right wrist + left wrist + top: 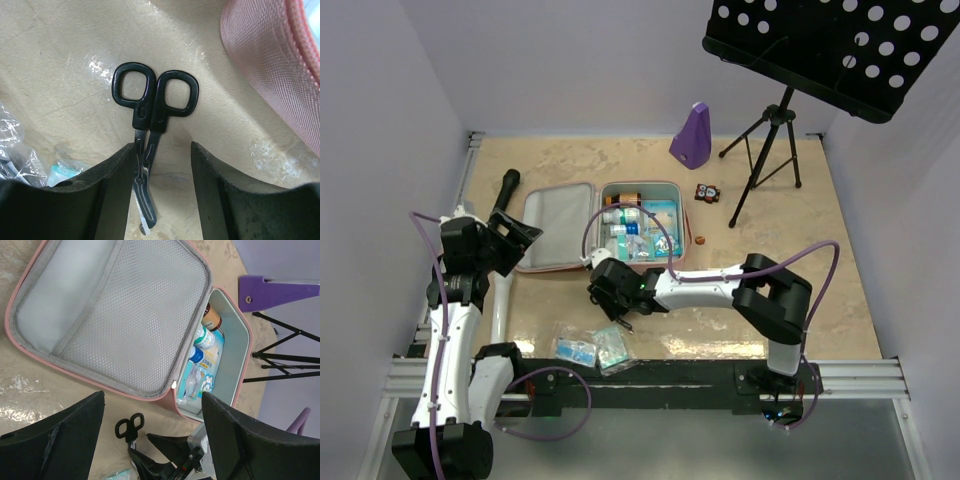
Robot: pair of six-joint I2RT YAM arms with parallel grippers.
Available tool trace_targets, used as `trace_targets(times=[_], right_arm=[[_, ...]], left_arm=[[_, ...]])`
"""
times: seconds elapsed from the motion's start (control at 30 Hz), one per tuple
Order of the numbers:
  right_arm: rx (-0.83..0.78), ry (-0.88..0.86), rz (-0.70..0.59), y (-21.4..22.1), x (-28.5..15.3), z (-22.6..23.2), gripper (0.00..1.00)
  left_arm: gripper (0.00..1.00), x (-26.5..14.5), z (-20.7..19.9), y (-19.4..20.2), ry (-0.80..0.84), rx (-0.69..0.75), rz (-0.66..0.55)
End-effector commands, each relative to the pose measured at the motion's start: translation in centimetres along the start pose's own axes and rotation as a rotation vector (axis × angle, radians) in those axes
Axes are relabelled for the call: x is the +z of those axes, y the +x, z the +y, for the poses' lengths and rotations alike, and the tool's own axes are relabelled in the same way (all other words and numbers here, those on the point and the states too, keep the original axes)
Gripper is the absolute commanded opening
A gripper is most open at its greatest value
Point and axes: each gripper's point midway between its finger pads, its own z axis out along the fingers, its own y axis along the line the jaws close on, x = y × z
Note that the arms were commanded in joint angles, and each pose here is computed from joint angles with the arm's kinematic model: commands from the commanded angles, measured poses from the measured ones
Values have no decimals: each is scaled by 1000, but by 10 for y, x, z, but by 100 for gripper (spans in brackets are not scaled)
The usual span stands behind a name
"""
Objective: Organize the medicine kit
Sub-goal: Pick up the scissors from the center of the board.
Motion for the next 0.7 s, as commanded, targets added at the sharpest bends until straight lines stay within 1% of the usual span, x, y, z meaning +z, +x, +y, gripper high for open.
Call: trace_targets(times=[0.0,0.3,0.53,0.67], right_arm=[[30,-23,-39,-15,2,11,54],[49,-21,-69,-32,2,16,65],[75,-61,-91,-43,-6,24,65],[78,-47,-69,-39,2,24,65]], left_arm=[[82,-1,-8,-3,41,14,-11],[82,-2,-8,-3,44,16,-12],[82,-3,-8,-2,44,17,-12],[82,-2,-8,-2,46,14,-13]])
